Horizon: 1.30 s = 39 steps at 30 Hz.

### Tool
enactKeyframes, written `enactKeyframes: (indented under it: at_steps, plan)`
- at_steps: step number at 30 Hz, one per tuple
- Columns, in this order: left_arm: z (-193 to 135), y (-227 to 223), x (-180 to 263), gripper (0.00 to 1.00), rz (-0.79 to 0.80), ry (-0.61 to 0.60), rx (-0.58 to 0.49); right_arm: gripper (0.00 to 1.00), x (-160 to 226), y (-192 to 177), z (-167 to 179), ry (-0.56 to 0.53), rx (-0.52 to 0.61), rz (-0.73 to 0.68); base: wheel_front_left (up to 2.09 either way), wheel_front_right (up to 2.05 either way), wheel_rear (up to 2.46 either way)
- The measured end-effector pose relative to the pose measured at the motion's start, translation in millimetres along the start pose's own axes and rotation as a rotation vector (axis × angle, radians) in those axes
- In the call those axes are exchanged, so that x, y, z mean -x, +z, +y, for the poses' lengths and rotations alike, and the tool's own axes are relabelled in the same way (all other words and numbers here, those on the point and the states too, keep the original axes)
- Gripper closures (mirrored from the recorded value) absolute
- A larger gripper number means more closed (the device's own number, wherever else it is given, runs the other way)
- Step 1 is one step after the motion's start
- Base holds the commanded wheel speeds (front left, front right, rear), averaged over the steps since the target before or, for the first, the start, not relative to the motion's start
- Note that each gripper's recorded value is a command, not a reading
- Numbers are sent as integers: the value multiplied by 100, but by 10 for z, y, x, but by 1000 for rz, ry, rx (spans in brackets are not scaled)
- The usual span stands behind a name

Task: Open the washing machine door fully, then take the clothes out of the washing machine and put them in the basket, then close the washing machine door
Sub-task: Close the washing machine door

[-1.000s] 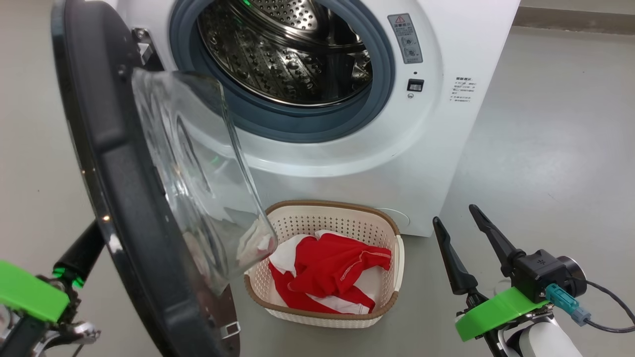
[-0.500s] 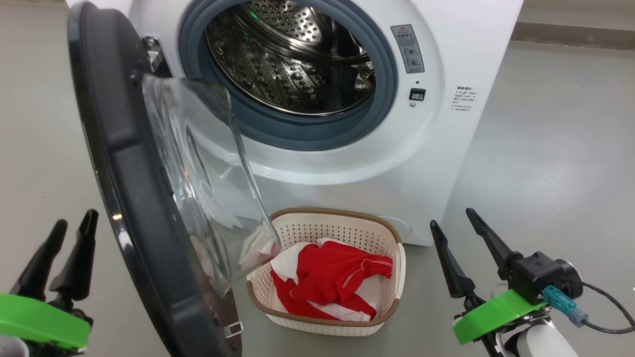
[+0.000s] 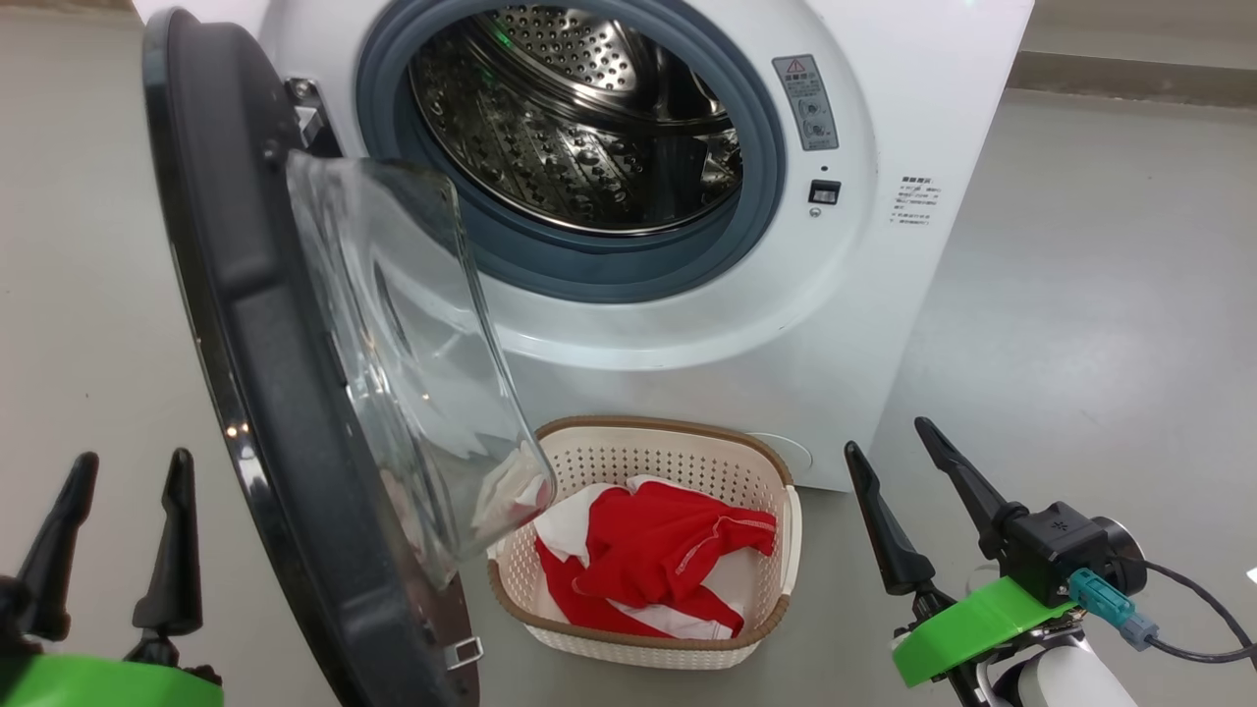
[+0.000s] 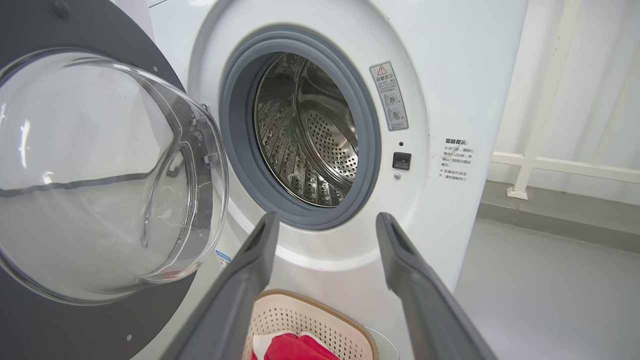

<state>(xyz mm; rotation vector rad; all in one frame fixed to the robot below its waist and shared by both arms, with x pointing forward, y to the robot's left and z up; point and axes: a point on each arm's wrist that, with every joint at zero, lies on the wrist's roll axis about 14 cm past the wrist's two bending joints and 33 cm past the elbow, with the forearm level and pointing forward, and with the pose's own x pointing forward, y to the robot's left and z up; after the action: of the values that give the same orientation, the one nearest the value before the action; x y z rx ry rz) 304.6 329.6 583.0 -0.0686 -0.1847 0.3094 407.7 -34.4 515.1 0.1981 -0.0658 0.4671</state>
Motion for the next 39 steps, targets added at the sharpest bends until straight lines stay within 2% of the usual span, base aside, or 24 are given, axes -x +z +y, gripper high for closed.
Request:
enactKeyframes:
  at_steps: [5,26,39]
  plan:
    - [-4,-118,61,0,3,8,-50,0,7,-15,-19,-6,-2,4,0,0,0]
    - [-70,-462,305,0,64,64,-23,0,66,-6,-16,-12,-8,3,0,0,0]
    - [-95,-424,300,0,49,71,-29,0,62,-10,-16,-11,-9,4,0,0,0]
